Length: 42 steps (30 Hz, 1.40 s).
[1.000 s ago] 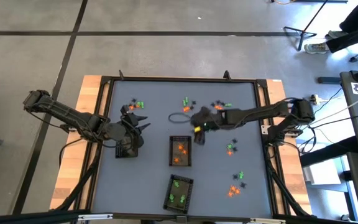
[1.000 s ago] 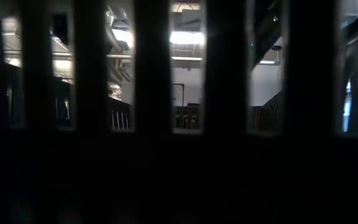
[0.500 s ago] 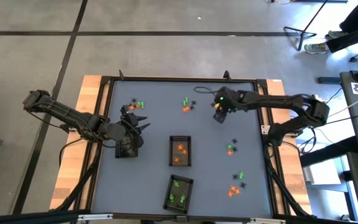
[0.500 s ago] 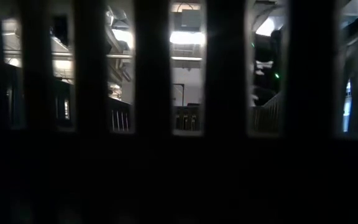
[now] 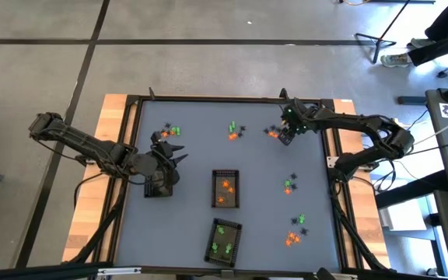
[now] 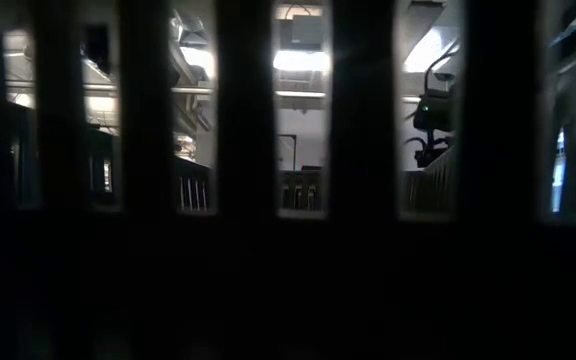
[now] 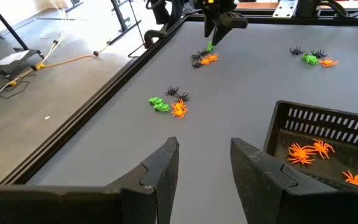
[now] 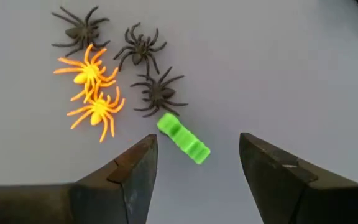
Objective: Sort Halloween decoration
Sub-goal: Put the green toy skeleton into the bottom black basket
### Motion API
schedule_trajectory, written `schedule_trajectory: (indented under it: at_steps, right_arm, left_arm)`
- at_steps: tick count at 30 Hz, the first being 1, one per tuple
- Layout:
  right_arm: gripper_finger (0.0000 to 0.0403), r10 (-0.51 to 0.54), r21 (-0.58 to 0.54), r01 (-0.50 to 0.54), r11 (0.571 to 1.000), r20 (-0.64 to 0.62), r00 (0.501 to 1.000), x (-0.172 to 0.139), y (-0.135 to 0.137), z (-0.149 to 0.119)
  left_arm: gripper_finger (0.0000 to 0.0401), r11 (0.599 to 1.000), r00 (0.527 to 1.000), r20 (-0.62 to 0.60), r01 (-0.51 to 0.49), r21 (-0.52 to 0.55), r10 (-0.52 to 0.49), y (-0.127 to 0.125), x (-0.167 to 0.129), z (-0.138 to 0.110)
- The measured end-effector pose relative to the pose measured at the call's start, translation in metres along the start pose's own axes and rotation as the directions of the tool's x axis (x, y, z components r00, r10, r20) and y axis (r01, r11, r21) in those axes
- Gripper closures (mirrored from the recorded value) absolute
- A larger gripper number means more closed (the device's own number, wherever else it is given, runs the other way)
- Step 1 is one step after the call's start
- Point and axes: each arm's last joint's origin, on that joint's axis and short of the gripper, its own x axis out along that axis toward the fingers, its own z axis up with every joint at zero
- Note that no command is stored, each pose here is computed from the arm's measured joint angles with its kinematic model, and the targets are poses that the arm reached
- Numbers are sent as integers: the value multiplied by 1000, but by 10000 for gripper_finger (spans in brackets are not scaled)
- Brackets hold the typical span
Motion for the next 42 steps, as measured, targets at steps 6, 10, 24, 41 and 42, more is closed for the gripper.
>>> schedule_trajectory:
  at_steps: [6,10,24,41,42]
  right_arm:
    - [187,10,37,-10,999,8,1000,9,-10,-12]
    - [239,6,55,-6,998,4,1000,12,-12,-16]
    - [399,54,62,-58,996,66,996,14,-10,-14]
    - [238,40,-50,-34,998,123,992,9,-12,-1]
    - [227,39,-61,-31,998,133,990,8,-12,0]
  left_arm:
    - [264,1000,1000,0,0,0,0,0,0,0]
    - [264,1000,1000,0,0,0,0,0,0,0]
    - [264,1000,1000,0,0,0,0,0,0,0]
    - [264,1000,1000,0,-1,0,1,0,0,0]
    - [264,1000,1000,0,-1,0,1,0,0,0]
